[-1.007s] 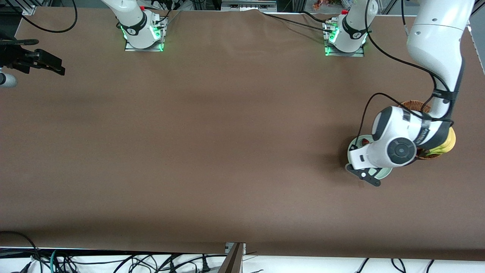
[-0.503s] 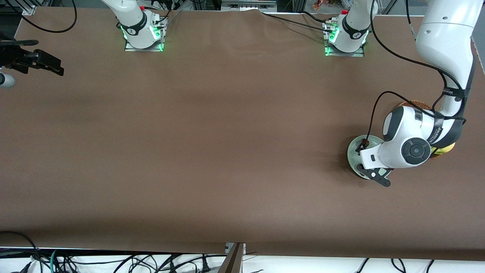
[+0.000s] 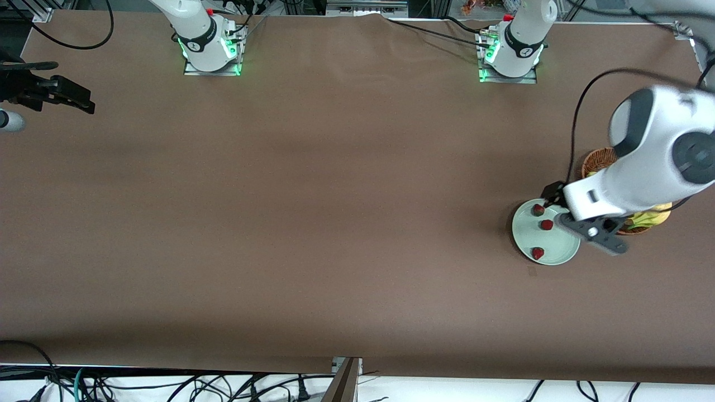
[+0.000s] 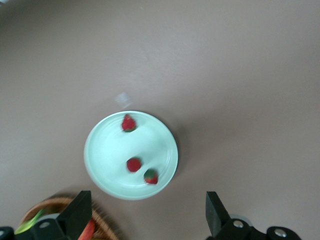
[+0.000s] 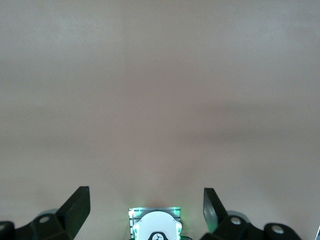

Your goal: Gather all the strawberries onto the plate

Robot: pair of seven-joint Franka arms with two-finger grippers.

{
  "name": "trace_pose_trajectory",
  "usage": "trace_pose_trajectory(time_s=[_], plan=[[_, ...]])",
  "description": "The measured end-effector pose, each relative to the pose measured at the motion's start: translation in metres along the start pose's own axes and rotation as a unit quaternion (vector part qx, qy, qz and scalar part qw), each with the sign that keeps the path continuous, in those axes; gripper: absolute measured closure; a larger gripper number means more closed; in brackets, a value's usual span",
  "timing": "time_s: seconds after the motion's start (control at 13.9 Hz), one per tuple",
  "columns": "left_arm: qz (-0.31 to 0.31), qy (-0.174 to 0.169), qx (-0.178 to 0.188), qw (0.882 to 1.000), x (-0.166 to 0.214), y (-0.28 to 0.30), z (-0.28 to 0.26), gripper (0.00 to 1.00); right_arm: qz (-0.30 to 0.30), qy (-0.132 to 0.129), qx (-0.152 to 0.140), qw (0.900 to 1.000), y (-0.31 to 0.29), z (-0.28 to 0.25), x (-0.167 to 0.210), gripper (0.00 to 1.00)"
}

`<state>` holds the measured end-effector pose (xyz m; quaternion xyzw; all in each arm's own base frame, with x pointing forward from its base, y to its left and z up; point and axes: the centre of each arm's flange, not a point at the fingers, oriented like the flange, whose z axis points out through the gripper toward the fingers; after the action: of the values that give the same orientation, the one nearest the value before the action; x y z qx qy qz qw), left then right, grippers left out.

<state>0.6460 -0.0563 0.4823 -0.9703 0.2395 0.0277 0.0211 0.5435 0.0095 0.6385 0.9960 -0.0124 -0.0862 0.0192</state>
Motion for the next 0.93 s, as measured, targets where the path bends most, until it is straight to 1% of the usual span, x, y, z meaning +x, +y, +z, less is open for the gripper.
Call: trace_pose_trajectory(time_s=[0.14,0.29,0.36,0.58,0.72,0.93], plan=[[-0.031,0.021,0.018,0.999,-0.019,-0.005,-0.052,0.00,0.000,0.000,0.000,1.000,0.000,0.000,0.000,0.00],[-0.067,0.032,0.023,0.997,-0.035,-0.010,-0.084,0.00,0.000,0.001,0.000,1.000,0.000,0.000,0.000,0.00],[-0.092,0.038,0.016,0.995,-0.043,-0.017,-0.093,0.00,0.000,0.001,0.000,1.000,0.000,-0.001,0.000,0.00],[-0.179,0.062,-0.036,0.981,-0.084,-0.053,-0.112,0.00,0.000,0.001,0.000,1.000,0.000,-0.001,0.000,0.00],[-0.202,0.057,-0.041,0.977,-0.105,-0.056,-0.113,0.00,-0.001,0.001,0.000,1.000,0.000,-0.001,0.000,0.00],[-0.225,0.046,-0.046,0.972,-0.106,-0.037,-0.107,0.00,-0.001,0.001,0.000,1.000,0.000,-0.001,0.000,0.00]])
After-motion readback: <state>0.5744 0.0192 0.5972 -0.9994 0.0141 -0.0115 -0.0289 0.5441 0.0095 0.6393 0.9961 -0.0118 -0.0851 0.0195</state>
